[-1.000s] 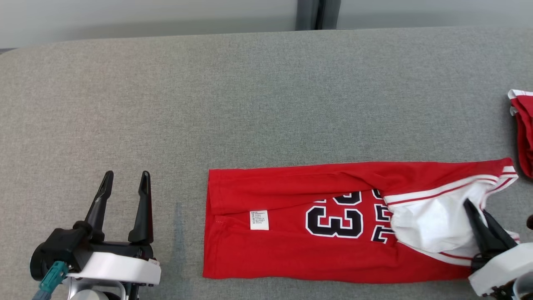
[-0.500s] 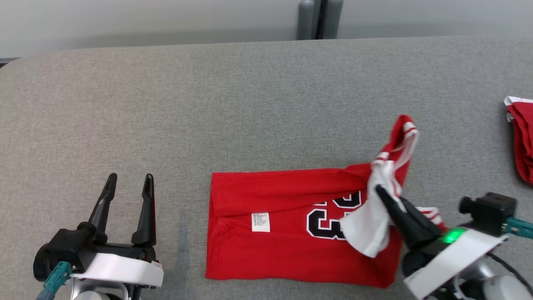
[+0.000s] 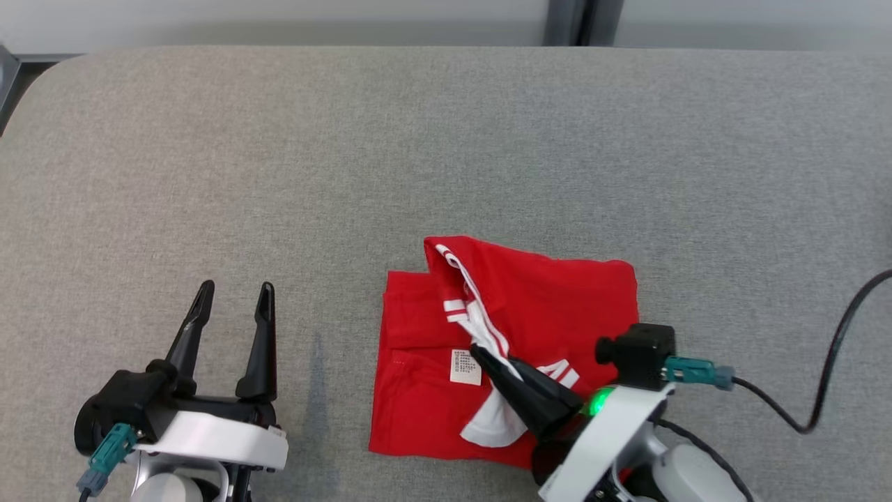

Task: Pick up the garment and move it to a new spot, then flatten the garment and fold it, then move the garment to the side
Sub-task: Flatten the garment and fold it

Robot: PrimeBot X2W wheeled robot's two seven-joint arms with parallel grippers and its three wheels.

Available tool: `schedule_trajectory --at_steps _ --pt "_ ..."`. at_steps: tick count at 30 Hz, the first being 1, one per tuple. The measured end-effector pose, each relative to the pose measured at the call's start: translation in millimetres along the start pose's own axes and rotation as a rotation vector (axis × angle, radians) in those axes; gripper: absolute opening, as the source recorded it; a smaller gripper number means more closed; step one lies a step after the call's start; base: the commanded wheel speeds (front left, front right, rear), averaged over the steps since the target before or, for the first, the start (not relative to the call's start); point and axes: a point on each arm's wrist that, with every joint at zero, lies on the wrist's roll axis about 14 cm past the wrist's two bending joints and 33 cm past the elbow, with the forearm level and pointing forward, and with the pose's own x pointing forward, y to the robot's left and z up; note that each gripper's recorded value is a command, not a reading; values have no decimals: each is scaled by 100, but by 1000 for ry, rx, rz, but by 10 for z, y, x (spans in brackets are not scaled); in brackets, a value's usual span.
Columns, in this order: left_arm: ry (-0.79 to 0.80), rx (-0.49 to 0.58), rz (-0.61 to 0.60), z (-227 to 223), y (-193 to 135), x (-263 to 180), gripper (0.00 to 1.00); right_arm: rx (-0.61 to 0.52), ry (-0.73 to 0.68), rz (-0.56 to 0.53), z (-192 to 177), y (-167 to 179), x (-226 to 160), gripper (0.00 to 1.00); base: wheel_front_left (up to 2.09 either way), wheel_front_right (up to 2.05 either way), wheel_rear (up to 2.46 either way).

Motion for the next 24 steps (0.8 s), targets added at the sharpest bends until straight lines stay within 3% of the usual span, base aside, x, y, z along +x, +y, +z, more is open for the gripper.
schedule_trajectory --at_steps 9,10,11,12,18,24 --pt "17 -9 19 -85 66 62 100 64 42 36 -265 -19 284 0 0 0 0" --pt "22 -10 21 -103 70 61 100 72 40 35 -277 -31 298 16 0 0 0" --pt "25 -11 24 -117 77 60 100 79 39 37 -287 -31 315 45 0 0 0" --pt "28 -10 25 -128 84 61 100 83 43 43 -301 -23 329 100 0 0 0" --pt "32 -6 24 -150 91 86 100 64 -1 74 -200 19 369 100 0 0 0" --pt "26 -9 8 -138 49 114 100 38 -124 108 129 91 323 100 0 0 0"
